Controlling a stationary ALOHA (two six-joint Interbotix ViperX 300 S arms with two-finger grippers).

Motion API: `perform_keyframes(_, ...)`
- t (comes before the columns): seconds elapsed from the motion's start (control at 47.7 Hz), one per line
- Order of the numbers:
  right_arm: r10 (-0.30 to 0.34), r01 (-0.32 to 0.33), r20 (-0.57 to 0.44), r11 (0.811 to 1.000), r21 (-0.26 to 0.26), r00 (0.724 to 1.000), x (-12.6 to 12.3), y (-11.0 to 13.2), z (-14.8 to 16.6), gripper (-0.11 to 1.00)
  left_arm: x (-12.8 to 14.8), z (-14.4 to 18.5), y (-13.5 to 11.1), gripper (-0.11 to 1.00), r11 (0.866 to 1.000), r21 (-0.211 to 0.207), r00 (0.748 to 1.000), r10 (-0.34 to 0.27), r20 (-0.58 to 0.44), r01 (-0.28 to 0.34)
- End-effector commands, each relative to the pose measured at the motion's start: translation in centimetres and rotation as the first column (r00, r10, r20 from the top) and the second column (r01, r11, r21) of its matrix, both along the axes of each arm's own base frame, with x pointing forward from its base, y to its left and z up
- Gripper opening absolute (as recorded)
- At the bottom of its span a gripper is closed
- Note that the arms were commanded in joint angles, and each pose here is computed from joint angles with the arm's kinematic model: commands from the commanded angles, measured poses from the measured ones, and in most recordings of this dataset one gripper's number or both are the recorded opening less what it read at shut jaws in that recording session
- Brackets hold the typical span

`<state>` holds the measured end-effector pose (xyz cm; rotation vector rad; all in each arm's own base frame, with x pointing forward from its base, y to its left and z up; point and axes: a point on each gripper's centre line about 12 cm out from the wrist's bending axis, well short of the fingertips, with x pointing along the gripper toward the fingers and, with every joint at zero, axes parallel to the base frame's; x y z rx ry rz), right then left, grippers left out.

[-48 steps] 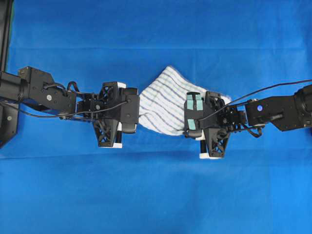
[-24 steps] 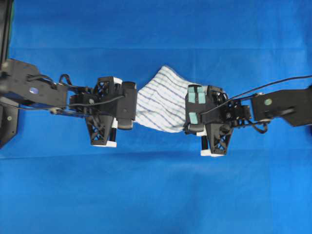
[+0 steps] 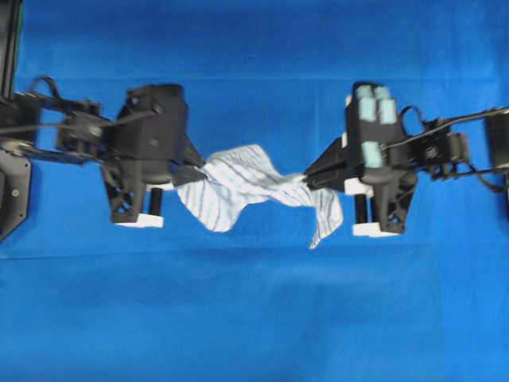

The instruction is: Lift the towel with both arms.

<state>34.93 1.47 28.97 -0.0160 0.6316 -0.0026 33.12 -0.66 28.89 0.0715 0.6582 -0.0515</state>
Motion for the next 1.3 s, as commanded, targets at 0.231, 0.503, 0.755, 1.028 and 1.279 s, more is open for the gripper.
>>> perform_keyframes(0.231, -0.018, 0.028, 0.145, 0.997, -0.067, 0.989, -1.8, -0.8, 10.2, 0.03, -1.4, 8.4, 0.0, 0.04, 1.0, 0.0, 0.993, -0.003, 0.115, 0.003)
perform_keyframes(0.503, -0.027, 0.042, 0.189, 0.996, -0.075, 0.982, -2.2, -1.0, 13.2, 0.03, -1.3, 11.5, 0.0, 0.04, 1.0, 0.005, 0.993, -0.006, 0.119, 0.006)
perform_keyframes(0.755, -0.027, 0.042, 0.186, 0.996, -0.077, 0.982, -2.1, -1.0, 13.1, 0.03, -1.1, 11.3, 0.0, 0.04, 1.0, 0.009, 0.994, -0.007, 0.107, 0.006)
perform_keyframes(1.028, -0.029, 0.043, 0.167, 0.996, -0.079, 0.986, -2.0, -1.1, 12.8, 0.03, -1.1, 11.4, 0.0, 0.04, 1.0, 0.008, 0.993, -0.006, 0.118, 0.005)
perform_keyframes(1.279, -0.033, 0.046, 0.166, 0.996, -0.073, 0.986, -2.0, -1.1, 12.7, 0.03, -1.0, 11.7, 0.0, 0.08, 1.0, 0.014, 0.99, -0.01, 0.144, 0.008)
